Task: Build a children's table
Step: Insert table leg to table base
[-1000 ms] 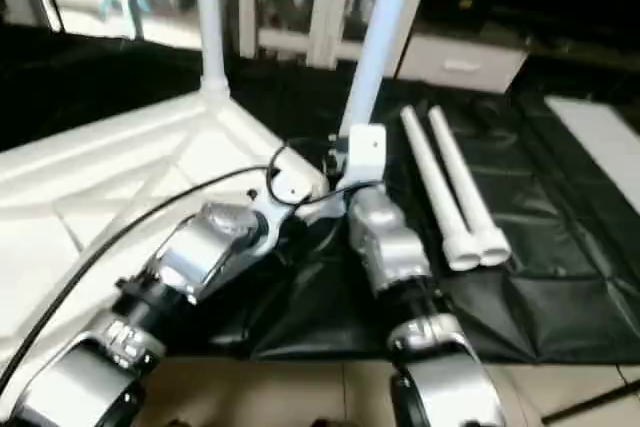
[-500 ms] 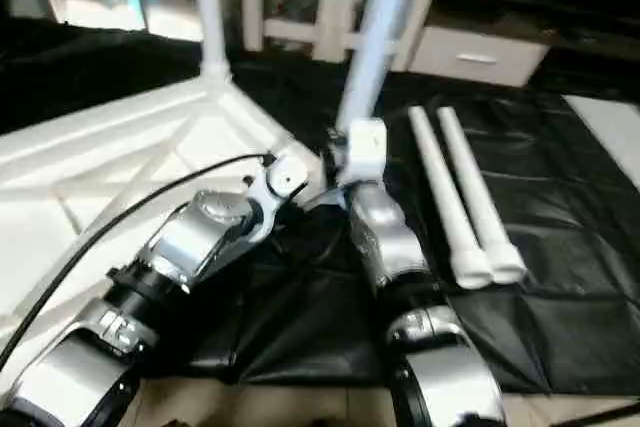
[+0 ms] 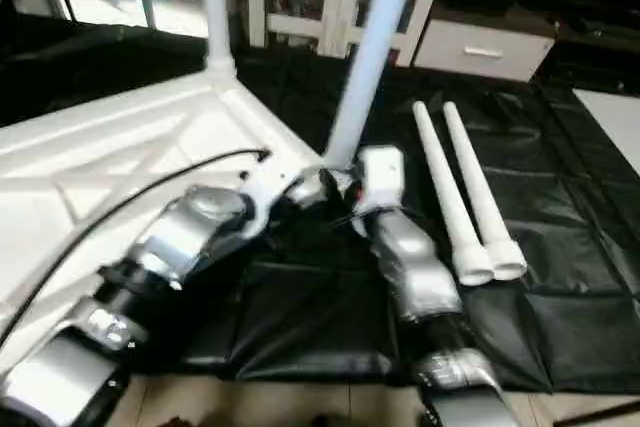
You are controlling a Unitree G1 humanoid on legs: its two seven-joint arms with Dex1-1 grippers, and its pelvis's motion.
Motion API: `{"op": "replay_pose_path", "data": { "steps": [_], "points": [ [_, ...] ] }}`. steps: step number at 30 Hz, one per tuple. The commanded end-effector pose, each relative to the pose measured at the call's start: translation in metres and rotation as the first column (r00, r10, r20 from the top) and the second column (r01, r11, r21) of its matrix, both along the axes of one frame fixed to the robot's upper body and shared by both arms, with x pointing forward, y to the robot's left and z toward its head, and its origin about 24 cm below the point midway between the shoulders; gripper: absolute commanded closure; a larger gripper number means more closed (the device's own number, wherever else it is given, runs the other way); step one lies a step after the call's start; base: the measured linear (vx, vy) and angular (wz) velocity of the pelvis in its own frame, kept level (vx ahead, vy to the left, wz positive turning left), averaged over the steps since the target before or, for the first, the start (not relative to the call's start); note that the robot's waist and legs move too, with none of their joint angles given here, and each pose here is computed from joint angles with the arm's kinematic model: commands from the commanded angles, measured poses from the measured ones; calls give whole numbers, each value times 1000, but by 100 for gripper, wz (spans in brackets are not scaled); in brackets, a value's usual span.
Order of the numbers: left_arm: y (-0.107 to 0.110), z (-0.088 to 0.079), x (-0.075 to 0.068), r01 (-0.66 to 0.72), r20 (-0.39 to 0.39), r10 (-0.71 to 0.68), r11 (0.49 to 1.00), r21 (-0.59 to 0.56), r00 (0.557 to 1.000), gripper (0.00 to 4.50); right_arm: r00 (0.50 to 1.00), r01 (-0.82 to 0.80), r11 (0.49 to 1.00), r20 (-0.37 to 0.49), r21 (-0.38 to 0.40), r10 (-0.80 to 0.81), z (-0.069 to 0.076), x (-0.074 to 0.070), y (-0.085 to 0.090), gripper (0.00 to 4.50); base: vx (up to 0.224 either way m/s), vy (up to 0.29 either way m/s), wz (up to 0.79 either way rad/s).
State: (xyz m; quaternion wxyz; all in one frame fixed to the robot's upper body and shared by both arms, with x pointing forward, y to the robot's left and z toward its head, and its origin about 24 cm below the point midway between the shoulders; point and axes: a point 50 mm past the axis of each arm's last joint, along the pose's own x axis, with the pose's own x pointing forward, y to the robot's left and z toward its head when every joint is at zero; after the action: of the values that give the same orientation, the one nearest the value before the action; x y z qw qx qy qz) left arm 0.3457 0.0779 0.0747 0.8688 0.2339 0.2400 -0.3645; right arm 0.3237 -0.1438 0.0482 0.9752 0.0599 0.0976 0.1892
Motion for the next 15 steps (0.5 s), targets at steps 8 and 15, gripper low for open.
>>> {"op": "replay_pose_path", "data": {
  "steps": [8,15],
  "points": [
    [10,5,-21,247,7,-247,967,-61,969,450,972,-231,973,35,2,231,24,-30,-40,4,0,0,0],
    [17,4,-40,398,-28,-402,913,-87,915,450,903,-429,903,7,-26,429,35,-47,-51,4,0,0,0]
  ]
}}
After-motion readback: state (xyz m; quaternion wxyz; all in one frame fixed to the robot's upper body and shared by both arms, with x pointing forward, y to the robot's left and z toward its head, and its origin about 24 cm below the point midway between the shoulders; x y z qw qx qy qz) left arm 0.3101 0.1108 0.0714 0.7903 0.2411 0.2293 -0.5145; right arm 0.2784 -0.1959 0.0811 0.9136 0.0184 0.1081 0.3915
